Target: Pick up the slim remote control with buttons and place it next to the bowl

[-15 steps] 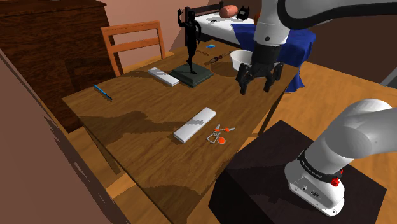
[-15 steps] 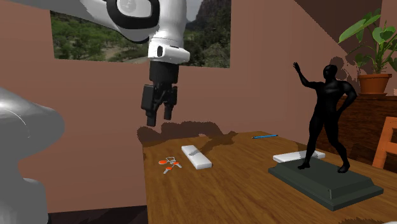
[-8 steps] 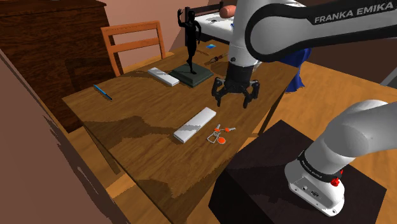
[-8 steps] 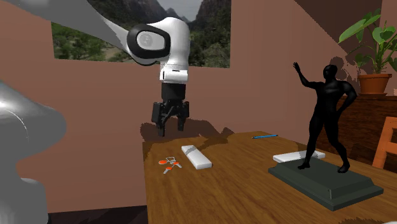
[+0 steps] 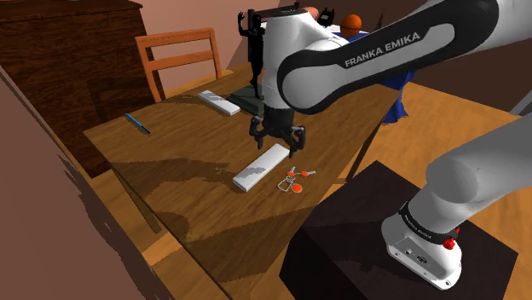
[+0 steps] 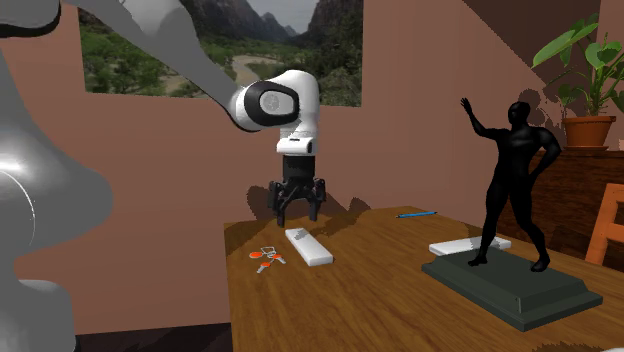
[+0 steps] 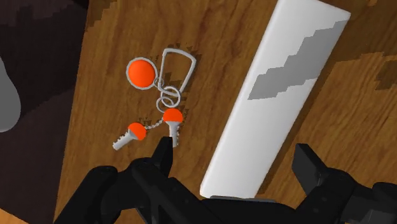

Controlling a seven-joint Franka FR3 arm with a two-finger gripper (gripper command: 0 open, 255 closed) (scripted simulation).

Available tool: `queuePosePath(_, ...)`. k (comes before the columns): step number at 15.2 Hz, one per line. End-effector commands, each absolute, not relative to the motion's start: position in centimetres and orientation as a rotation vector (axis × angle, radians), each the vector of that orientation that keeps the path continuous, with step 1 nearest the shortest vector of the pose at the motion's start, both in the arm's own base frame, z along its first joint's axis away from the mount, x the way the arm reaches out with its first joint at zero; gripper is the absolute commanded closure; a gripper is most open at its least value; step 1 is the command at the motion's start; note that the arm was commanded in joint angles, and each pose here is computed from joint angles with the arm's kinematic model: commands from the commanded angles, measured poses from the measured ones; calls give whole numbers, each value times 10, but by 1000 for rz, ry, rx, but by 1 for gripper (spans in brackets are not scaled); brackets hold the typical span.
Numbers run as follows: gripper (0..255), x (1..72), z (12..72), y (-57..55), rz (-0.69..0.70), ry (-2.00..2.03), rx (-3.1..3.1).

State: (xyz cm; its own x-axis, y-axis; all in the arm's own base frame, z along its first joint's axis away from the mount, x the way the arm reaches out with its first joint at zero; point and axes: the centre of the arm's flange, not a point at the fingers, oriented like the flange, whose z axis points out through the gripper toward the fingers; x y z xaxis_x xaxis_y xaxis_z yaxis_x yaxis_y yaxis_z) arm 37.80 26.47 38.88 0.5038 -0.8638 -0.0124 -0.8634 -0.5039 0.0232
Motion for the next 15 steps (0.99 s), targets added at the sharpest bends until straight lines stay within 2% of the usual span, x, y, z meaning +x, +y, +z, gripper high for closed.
queuePosePath(1, 0, 394, 375, 281, -11, -1683, 2632)
queuePosePath(9, 0, 399, 334, 285, -4, -1719, 2605)
queuePosePath(15, 0, 399, 331, 285, -4, -1719, 2605)
